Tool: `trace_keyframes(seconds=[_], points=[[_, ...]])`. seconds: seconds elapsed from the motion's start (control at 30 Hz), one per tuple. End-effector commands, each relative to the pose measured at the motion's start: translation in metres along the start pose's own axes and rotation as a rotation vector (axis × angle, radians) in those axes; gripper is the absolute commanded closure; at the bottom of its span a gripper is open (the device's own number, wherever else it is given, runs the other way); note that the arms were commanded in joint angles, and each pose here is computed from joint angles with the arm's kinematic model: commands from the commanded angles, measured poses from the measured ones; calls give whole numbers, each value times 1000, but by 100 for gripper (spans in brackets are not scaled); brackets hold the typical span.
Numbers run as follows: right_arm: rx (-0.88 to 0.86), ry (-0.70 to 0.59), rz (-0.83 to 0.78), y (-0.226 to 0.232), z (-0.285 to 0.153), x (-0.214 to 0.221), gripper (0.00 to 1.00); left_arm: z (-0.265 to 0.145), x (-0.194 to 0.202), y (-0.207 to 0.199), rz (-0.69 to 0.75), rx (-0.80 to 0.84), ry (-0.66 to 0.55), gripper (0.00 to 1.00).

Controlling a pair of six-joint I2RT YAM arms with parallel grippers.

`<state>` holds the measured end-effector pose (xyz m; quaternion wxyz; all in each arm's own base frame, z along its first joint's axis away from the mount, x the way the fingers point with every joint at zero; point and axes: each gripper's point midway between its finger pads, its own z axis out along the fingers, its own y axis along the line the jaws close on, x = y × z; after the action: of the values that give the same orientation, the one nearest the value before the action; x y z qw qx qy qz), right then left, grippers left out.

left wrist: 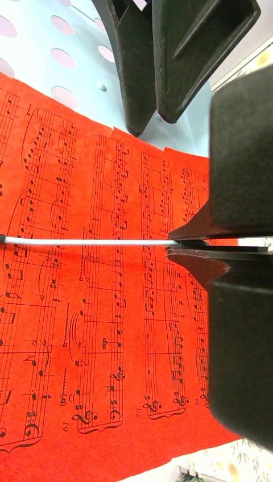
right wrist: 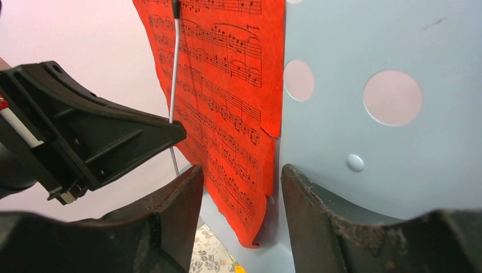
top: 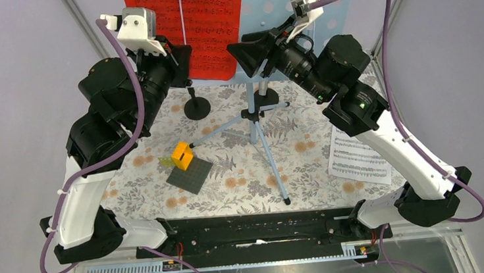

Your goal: Pack up the instrument practice props

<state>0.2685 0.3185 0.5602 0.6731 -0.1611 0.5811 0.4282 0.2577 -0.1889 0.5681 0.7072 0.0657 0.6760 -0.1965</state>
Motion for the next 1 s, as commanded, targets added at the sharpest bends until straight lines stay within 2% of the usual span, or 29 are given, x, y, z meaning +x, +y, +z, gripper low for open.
trace_keyframes(seconds=[0.0,0.17,0.47,0.53,0.77,0.97], points=[[-29,-87,-19,9,3,-31,38,0,-6,0,-14,-1,-25,100],[-34,-111,-29,12,9,-42,32,0,-6,-1,-14,5,-25,100],[-40,-123,-25,15,21,-49,31,-1,-5,-2,-17,15,-23,100],[-58,-117,-21,18,23,-48,32,0,-4,-2,-15,14,-21,100],[-147,-94,-14,34,24,-42,45,-1,-4,-3,-15,19,-19,100],[-171,-96,-13,38,27,-44,42,1,-1,-5,-15,27,-14,100]])
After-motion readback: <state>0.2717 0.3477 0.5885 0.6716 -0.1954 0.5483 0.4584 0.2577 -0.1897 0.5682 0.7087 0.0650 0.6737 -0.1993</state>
